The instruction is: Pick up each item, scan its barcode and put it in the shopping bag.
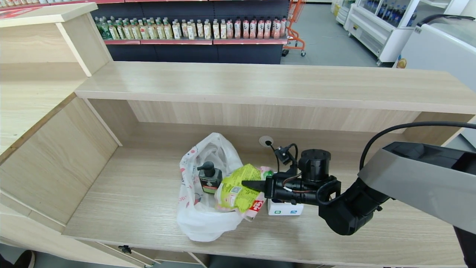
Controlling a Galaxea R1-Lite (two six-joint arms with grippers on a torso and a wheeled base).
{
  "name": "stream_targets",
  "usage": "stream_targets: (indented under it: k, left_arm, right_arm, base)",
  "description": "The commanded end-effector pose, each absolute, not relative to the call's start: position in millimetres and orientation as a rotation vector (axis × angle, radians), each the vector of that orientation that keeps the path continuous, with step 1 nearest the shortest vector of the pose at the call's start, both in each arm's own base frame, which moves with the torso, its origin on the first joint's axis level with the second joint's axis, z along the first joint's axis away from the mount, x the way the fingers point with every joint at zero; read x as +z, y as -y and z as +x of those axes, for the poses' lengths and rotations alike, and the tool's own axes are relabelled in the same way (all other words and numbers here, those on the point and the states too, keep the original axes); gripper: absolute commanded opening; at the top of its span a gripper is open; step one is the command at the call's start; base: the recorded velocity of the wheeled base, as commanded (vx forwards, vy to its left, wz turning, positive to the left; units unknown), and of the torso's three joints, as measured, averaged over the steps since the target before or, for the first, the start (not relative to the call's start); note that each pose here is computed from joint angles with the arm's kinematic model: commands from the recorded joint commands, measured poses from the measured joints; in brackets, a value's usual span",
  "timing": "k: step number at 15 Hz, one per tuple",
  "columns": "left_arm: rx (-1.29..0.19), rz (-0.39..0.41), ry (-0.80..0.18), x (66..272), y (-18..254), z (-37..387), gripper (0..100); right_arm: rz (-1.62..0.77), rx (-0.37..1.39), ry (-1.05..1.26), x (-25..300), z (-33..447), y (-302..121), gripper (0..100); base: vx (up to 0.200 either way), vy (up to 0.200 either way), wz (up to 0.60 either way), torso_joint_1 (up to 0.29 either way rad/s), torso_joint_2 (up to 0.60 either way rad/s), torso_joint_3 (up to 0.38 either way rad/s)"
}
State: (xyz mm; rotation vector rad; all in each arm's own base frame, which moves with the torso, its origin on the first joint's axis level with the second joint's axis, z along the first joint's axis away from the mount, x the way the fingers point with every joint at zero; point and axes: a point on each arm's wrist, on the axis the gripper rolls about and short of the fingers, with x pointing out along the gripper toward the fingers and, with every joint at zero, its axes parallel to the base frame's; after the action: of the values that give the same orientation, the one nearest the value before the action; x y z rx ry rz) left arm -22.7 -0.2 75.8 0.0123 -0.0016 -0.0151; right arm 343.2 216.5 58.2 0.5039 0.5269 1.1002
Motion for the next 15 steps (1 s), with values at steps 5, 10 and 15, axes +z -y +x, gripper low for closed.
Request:
stream_targets:
  k: [5,10,15]
  left_arm:
    - [-0.015,0.005,0.002,76,0,-23,100]
    - [-0.015,0.005,0.002,76,0,-23,100]
    - [-0.015,0.005,0.002,76,0,-23,100]
  right_arm:
    - [0.497,1.108,-0.510,70,335,-212,0]
    - [0.442,1.116,-0.490,74,327,-207,0]
    - [0.367,1.142,-0.477,66,325,-213,0]
  base:
    - [0.000,0.000,0.00,0.000,0.00,0.000]
    - [0.000,0.000,0.00,0.000,0.00,0.000]
    - [0.000,0.000,0.00,0.000,0.00,0.000]
